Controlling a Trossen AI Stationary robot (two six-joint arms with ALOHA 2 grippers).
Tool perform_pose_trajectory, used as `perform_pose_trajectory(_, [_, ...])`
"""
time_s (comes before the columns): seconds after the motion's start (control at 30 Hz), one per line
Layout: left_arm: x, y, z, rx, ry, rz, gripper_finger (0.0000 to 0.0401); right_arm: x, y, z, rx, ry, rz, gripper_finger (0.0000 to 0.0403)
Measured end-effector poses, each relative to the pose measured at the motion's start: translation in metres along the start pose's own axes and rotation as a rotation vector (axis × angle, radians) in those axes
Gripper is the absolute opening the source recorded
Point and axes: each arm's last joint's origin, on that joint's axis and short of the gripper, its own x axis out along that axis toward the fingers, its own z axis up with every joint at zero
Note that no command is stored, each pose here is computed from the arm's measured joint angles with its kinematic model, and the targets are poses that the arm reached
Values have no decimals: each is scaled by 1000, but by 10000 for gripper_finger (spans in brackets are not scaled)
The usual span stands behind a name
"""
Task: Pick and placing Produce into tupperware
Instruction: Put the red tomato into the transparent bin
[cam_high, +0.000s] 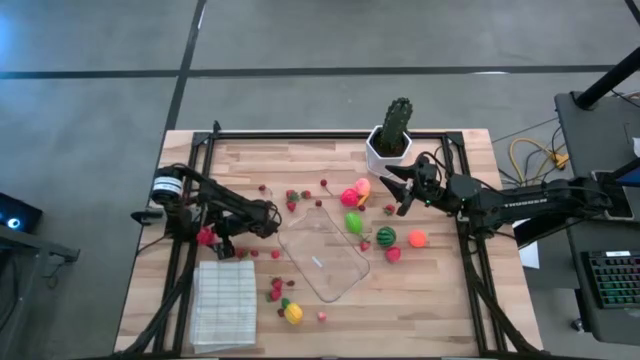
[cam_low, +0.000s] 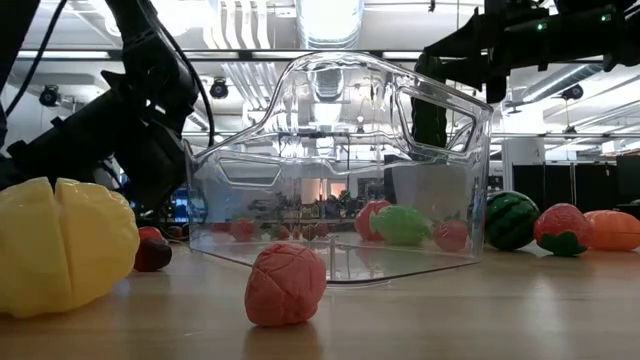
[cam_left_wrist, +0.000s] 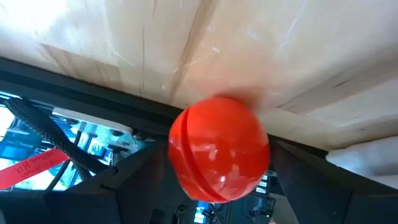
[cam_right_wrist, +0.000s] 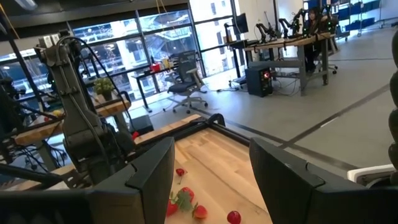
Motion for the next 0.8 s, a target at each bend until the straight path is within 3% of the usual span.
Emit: perform_pose_trajectory(0.8, [2, 0, 2, 2, -18, 7, 281, 0, 0, 0, -31, -2, -8, 201])
